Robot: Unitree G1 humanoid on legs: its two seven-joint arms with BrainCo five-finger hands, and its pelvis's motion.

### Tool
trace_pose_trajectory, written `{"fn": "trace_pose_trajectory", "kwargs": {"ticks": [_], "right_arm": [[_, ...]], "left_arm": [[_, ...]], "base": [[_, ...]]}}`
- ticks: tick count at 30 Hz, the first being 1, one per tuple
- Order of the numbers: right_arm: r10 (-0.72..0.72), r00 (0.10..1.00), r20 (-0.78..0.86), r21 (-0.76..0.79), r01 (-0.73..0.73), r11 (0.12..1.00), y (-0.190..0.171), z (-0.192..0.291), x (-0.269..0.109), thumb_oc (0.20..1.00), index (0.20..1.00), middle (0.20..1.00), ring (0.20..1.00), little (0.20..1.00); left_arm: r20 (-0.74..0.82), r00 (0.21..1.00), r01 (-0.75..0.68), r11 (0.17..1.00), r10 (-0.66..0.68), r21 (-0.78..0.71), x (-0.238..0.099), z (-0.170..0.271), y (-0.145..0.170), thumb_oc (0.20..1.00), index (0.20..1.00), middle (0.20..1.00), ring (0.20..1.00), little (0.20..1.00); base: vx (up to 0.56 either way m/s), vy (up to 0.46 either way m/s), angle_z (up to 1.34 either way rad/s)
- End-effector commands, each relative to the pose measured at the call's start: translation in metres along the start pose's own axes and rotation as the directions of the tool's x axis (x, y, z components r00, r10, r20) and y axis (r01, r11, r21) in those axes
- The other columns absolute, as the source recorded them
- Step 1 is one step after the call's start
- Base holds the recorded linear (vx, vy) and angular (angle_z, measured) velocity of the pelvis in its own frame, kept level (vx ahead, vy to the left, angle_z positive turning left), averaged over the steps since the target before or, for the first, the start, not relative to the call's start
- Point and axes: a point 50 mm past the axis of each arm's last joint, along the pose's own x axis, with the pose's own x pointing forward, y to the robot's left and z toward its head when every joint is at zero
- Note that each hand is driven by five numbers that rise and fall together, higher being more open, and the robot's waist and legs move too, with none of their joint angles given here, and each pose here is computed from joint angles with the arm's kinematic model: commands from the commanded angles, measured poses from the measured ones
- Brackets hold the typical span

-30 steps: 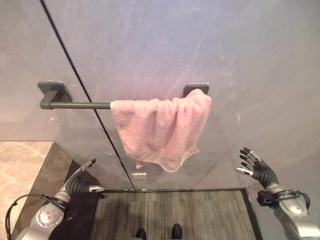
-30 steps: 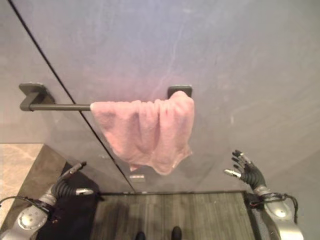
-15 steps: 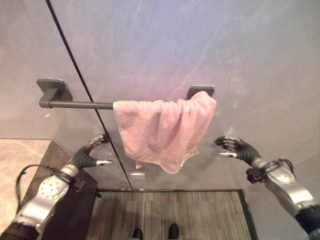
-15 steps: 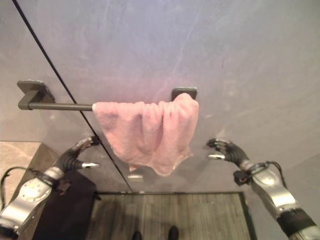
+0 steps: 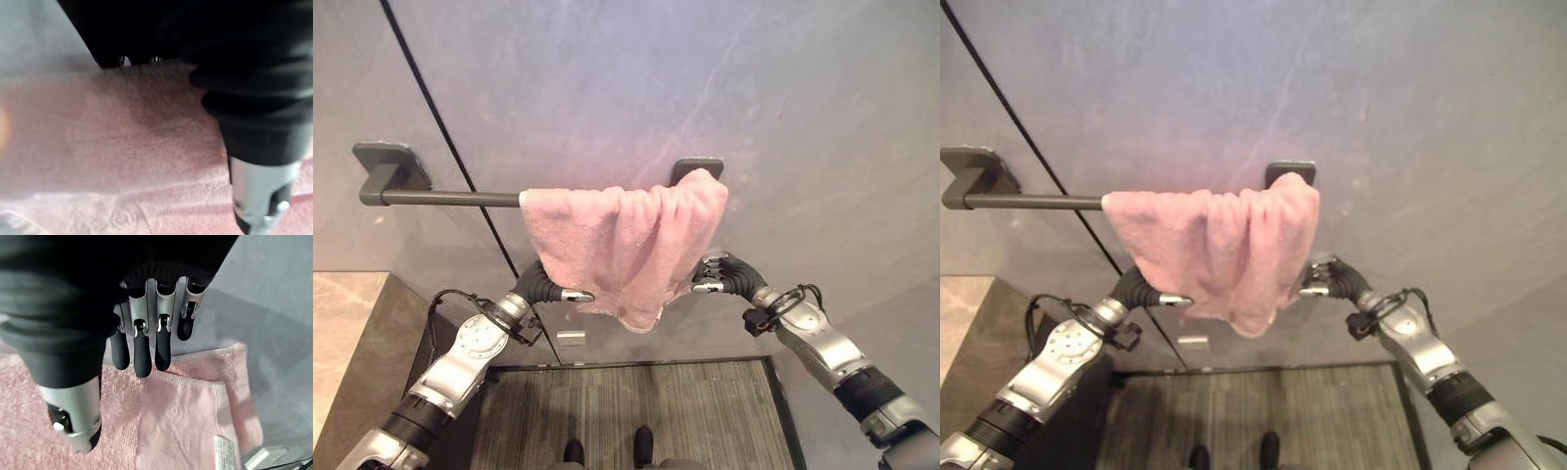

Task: Put brush and paste in cup on sink, flatten towel.

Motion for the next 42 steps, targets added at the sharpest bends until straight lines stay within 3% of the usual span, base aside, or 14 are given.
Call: {"fn": "trace_pose_trajectory", "kwargs": {"ticks": [1, 2, 3, 4, 5, 22, 27, 35, 36, 37, 38, 39, 41, 42], "right_arm": [[-0.011, 0.976, 0.216, -0.021, 0.016, 1.000, 0.003, 0.052, 0.026, 1.000, 1.000, 1.000, 1.000, 1.000], [0.008, 0.973, 0.229, 0.000, -0.008, 1.000, 0.009, 0.054, 0.029, 0.200, 0.200, 0.200, 0.200, 0.200], [0.011, 0.972, 0.236, 0.014, -0.015, 1.000, 0.011, 0.054, 0.029, 0.200, 0.200, 0.200, 0.200, 0.200], [0.028, 0.969, 0.245, 0.021, -0.034, 0.999, 0.015, 0.055, 0.029, 0.200, 0.200, 0.200, 0.200, 0.200], [0.029, 0.968, 0.248, 0.023, -0.035, 0.999, 0.016, 0.056, 0.029, 0.200, 0.200, 0.200, 0.200, 0.200], [0.045, 0.924, 0.379, 0.186, -0.124, 0.975, 0.028, 0.055, -0.018, 0.200, 0.200, 0.200, 0.200, 0.200], [0.096, 0.867, 0.489, 0.197, -0.217, 0.956, 0.029, 0.073, -0.047, 0.200, 0.200, 0.200, 0.200, 0.200], [0.187, 0.798, 0.573, 0.113, -0.302, 0.946, 0.045, 0.099, -0.047, 0.200, 0.200, 0.200, 0.200, 0.200], [0.190, 0.805, 0.561, 0.083, -0.283, 0.955, 0.045, 0.100, -0.046, 0.401, 0.401, 0.401, 0.401, 0.401], [0.188, 0.826, 0.531, 0.038, -0.245, 0.969, 0.042, 0.097, -0.045, 0.520, 0.520, 0.520, 0.520, 0.520], [0.188, 0.826, 0.531, 0.037, -0.244, 0.969, 0.042, 0.097, -0.045, 0.564, 0.564, 0.564, 0.564, 0.564], [0.182, 0.862, 0.473, -0.060, -0.175, 0.983, 0.035, 0.093, -0.047, 1.000, 1.000, 1.000, 1.000, 1.000], [0.093, 0.940, 0.328, -0.069, -0.074, 0.995, 0.021, 0.063, -0.049, 1.000, 1.000, 1.000, 1.000, 1.000], [0.094, 0.939, 0.330, -0.102, -0.063, 0.993, 0.020, 0.065, -0.051, 1.000, 1.000, 1.000, 1.000, 1.000]], "left_arm": [[0.116, 0.993, -0.027, 0.999, 0.024, 0.023, 0.017, 0.019, 0.002, 1.000, 1.000, 1.000, 1.000, 1.000], [0.114, 0.993, -0.026, 1.000, 0.024, 0.013, 0.019, 0.018, -0.001, 1.000, 1.000, 1.000, 1.000, 1.000], [0.113, 0.993, -0.027, 1.000, 0.026, 0.006, 0.019, 0.018, -0.002, 1.000, 1.000, 1.000, 1.000, 1.000], [0.106, 0.994, -0.030, 1.000, 0.030, -0.001, 0.018, 0.016, -0.004, 0.451, 0.451, 0.451, 0.451, 0.451], [0.098, 0.995, -0.033, 0.999, 0.034, -0.011, 0.017, 0.013, -0.005, 0.200, 0.200, 0.200, 0.200, 0.200], [0.055, 0.992, -0.110, 0.993, 0.113, -0.047, -0.020, 0.005, 0.001, 0.200, 0.200, 0.200, 0.200, 0.200], [0.171, 0.973, -0.145, 0.986, 0.158, -0.085, -0.040, 0.032, 0.014, 0.200, 0.200, 0.200, 0.200, 0.200], [0.277, 0.939, -0.162, 0.972, 0.205, -0.172, -0.047, 0.055, 0.017, 0.200, 0.200, 0.200, 0.200, 0.200], [0.272, 0.941, -0.162, 0.973, 0.203, -0.166, -0.046, 0.054, 0.017, 0.200, 0.200, 0.200, 0.200, 0.200], [0.267, 0.944, -0.164, 0.976, 0.197, -0.141, -0.046, 0.054, 0.017, 0.200, 0.200, 0.200, 0.200, 0.200], [0.267, 0.943, -0.164, 0.976, 0.197, -0.141, -0.046, 0.054, 0.017, 0.200, 0.200, 0.200, 0.200, 0.200], [0.259, 0.947, -0.166, 0.980, 0.189, -0.111, -0.047, 0.054, 0.017, 0.200, 0.200, 0.200, 0.200, 0.200], [0.224, 0.956, -0.173, 0.981, 0.189, -0.090, -0.049, 0.049, 0.017, 0.200, 0.200, 0.200, 0.200, 0.200], [0.215, 0.958, -0.174, 0.981, 0.188, -0.080, -0.050, 0.048, 0.018, 0.200, 0.200, 0.200, 0.200, 0.200]], "base": [[-0.04, 0.009, -0.10], [-0.04, 0.008, -0.10], [-0.03, 0.003, -0.09], [-0.01, 0.004, -0.11], [-0.01, 0.000, -0.09], [0.02, -0.005, -0.02], [0.02, -0.010, 0.06], [0.00, -0.001, 0.01], [0.00, 0.000, 0.00], [0.00, 0.000, 0.00], [0.00, 0.000, 0.00], [-0.01, -0.002, 0.04], [-0.01, -0.003, 0.02], [0.00, 0.000, 0.00]]}}
